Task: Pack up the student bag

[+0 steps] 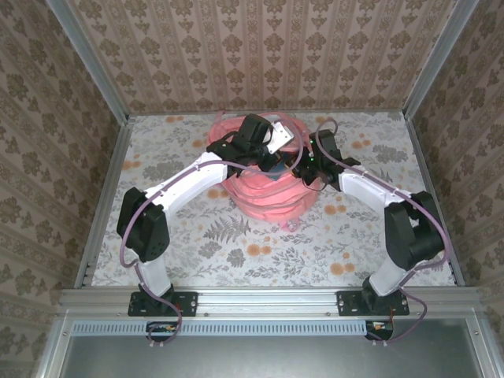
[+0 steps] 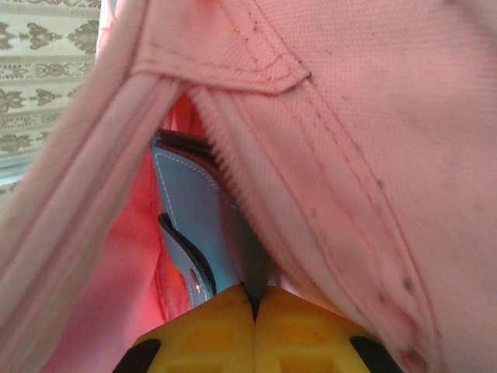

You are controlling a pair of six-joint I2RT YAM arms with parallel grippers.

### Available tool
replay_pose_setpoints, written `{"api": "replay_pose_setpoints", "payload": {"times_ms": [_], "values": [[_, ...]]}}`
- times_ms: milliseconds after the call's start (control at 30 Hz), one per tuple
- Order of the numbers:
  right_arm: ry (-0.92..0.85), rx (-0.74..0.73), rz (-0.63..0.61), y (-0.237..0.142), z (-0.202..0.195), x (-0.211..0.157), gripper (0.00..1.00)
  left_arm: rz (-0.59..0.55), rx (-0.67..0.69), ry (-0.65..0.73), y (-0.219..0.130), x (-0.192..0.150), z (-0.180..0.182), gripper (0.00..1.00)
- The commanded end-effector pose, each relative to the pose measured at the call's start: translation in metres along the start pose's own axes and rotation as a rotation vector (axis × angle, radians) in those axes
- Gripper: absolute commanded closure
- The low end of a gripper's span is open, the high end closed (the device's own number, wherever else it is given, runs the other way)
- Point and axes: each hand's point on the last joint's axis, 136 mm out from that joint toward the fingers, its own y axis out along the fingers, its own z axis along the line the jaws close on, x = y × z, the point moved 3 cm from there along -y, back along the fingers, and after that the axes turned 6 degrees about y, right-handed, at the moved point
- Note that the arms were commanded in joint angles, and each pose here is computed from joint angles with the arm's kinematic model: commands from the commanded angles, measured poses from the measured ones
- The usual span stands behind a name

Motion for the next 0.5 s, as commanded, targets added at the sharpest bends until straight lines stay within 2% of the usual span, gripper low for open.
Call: {"api": "replay_pose_setpoints", "payload": {"times_ms": [0,67,167,367,467], "values": [[0.070,0.126,-0.015,0.016,0.030,0.009,0.85,-0.203,0.032,-0.020,-0.022,0.058,0.011,1.00],[0.026,0.155,0.008,0.019,0.038,0.007,0.75,-0.199,0.030,-0.031,-0.021,0.056,0.012,1.00],[-0.004,0.159,-0.008,0.008,0.031,0.004,0.66,-0.197,0.018,-0.060,-0.019,0.054,0.015,1.00],[0.013,0.102,0.030,-0.026,-0.005,-0.008,0.66,-0.206,-0.049,-0.131,-0.014,0.049,0.020,1.00],[-0.009,0.034,-0.008,-0.046,-0.031,-0.012,0.66,-0.190,-0.122,-0.151,-0.008,0.047,0.013,0.93]]}}
